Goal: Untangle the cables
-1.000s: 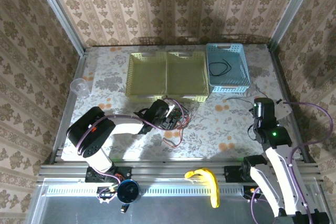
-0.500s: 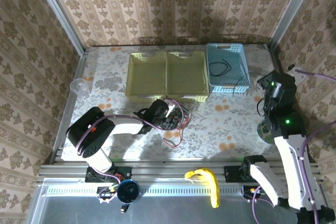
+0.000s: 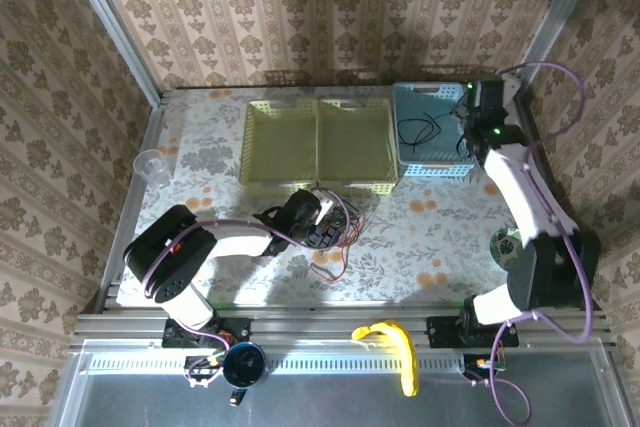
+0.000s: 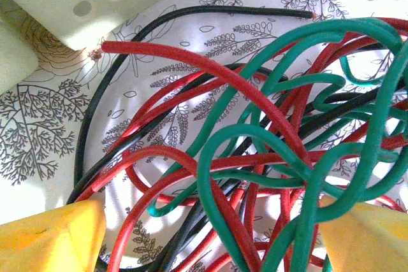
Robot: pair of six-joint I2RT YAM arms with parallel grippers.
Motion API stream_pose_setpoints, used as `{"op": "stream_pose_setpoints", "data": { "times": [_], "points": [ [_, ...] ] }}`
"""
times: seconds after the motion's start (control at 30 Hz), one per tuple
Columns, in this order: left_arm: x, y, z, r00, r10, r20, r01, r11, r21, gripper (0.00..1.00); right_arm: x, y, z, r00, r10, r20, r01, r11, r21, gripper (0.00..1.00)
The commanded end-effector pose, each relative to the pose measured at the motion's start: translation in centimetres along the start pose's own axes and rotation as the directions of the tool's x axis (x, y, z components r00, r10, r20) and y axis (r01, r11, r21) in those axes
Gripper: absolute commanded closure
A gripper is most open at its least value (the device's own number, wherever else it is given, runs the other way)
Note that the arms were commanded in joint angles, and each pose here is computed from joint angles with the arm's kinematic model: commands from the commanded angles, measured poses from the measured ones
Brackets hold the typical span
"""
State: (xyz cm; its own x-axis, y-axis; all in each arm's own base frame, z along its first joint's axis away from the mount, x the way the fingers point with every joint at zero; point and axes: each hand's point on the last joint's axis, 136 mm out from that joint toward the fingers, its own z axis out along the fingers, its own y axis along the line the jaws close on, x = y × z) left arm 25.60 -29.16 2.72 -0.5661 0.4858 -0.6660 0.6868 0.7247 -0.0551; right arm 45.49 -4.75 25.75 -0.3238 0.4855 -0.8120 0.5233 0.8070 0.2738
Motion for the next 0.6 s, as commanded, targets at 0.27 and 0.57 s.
{"op": "stream_pose_setpoints", "data": {
  "times": [0.27,0.57],
  "points": [
    [-1.3,-0.5,-1.7,0.999,0.012,0.030,-0.013,0.999,0.031,0.07,10.9,-1.5,1.9,0.949,-0.051,-0.312,0.069,0.997,0.045,0.43],
    [-3.2,-0.9,-3.6,0.994,-0.012,0.106,0.005,0.998,0.066,0.03,11.7,1.9,-5.4,0.935,-0.236,-0.265,0.193,0.965,-0.178,0.38]
  ]
}}
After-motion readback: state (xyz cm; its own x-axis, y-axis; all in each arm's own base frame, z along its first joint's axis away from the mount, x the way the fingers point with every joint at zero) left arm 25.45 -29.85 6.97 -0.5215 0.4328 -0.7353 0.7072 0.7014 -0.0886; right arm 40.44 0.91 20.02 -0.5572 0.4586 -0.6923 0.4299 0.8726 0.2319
